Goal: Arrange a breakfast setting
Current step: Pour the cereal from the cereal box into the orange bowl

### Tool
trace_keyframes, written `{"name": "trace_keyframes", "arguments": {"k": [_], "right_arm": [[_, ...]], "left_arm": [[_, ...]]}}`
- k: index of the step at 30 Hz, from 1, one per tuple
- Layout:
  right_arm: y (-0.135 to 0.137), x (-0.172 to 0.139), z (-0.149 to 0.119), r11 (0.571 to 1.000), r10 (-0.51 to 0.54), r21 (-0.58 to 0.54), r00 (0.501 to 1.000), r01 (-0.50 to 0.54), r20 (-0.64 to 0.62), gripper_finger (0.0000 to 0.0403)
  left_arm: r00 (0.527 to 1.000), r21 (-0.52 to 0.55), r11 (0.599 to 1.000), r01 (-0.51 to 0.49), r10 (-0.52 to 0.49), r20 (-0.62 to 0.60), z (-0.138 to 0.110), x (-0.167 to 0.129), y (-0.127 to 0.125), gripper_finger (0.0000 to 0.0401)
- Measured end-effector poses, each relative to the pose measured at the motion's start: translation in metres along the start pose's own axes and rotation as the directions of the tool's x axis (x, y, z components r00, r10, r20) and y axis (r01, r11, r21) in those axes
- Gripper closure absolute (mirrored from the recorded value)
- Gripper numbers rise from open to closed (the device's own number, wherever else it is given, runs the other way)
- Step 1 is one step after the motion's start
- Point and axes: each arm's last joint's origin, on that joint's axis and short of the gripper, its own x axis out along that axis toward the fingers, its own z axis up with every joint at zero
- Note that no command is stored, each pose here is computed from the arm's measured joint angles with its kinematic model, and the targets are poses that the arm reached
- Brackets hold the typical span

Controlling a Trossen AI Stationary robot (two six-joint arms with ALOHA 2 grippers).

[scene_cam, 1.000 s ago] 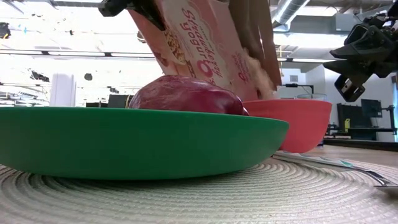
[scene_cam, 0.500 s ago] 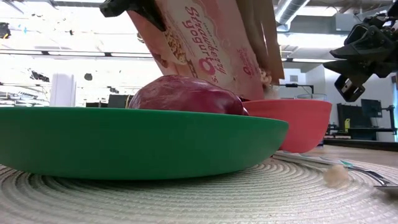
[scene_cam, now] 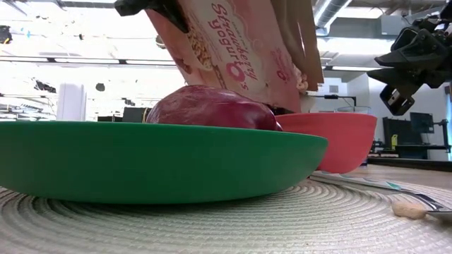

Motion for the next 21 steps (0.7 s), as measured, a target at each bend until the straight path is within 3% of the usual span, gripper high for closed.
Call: {"name": "trace_keyframes", "arguments": {"k": [18,21], "right_arm": [[0.0,0.0,0.0,1.0,0.0,0.0,1.0,0.0,0.0,0.028],[0.0,0.0,0.0,1.0,0.0,0.0,1.0,0.0,0.0,0.028]], "left_arm": [[1.0,0.021,1.0,-0.011,0.011,0.0,0.0015,-0.003,-0.0014,0.0276],[0.999,-0.003,1.0,0.025,-0.025,0.019,0.0,0.0024,0.0012,0.0276]]}}
